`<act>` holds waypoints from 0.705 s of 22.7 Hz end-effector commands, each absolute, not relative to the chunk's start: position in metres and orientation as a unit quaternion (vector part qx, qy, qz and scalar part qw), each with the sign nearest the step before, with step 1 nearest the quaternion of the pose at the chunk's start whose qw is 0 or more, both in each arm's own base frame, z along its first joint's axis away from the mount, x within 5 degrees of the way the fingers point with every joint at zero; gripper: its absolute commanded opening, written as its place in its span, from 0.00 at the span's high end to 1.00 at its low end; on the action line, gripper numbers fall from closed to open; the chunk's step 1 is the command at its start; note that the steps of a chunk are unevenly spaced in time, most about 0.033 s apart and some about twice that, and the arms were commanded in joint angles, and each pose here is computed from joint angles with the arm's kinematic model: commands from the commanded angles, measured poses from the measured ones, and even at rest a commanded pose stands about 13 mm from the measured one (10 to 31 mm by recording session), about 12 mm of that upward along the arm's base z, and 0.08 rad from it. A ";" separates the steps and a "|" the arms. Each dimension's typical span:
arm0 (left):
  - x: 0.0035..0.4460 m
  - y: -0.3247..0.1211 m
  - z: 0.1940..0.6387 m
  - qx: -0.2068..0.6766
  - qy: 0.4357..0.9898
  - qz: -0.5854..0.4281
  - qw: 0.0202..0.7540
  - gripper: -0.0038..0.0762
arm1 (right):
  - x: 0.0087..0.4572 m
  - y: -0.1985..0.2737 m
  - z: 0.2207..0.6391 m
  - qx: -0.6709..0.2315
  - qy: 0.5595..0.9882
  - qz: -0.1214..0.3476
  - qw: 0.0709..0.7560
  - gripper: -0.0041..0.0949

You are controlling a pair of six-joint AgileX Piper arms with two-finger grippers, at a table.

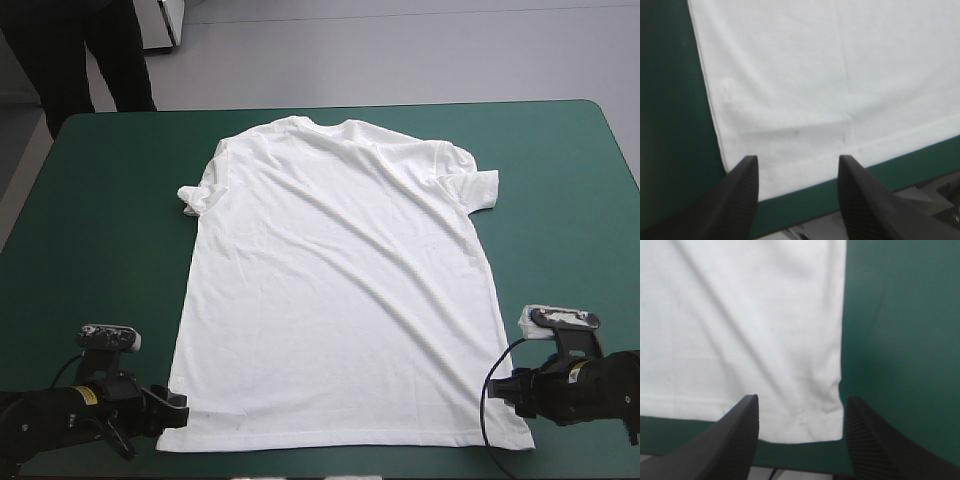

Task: Fold the cloth

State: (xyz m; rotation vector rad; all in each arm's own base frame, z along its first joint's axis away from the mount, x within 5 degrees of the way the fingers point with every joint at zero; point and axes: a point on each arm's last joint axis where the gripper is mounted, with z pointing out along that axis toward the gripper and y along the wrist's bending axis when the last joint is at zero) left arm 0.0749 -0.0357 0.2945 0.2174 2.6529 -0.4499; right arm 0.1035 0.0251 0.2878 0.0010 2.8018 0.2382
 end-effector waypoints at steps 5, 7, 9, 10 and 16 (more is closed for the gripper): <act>0.125 -0.031 0.357 0.064 0.941 -0.114 0.311 0.46 | 0.140 0.015 0.356 -0.017 0.958 0.008 0.285 0.47; 0.152 -0.033 0.363 0.068 0.944 -0.107 0.306 0.46 | 0.161 0.018 0.366 -0.025 0.957 0.007 0.288 0.48; 0.175 -0.034 0.368 0.065 0.942 -0.102 0.312 0.46 | 0.176 0.020 0.375 -0.029 0.955 0.007 0.294 0.48; 0.185 -0.035 0.371 0.065 0.942 -0.099 0.316 0.46 | 0.184 0.021 0.378 -0.030 0.954 0.007 0.297 0.48; 0.271 -0.043 0.360 0.066 0.952 -0.089 0.286 0.46 | 0.237 0.030 0.383 -0.032 0.955 0.016 0.294 0.48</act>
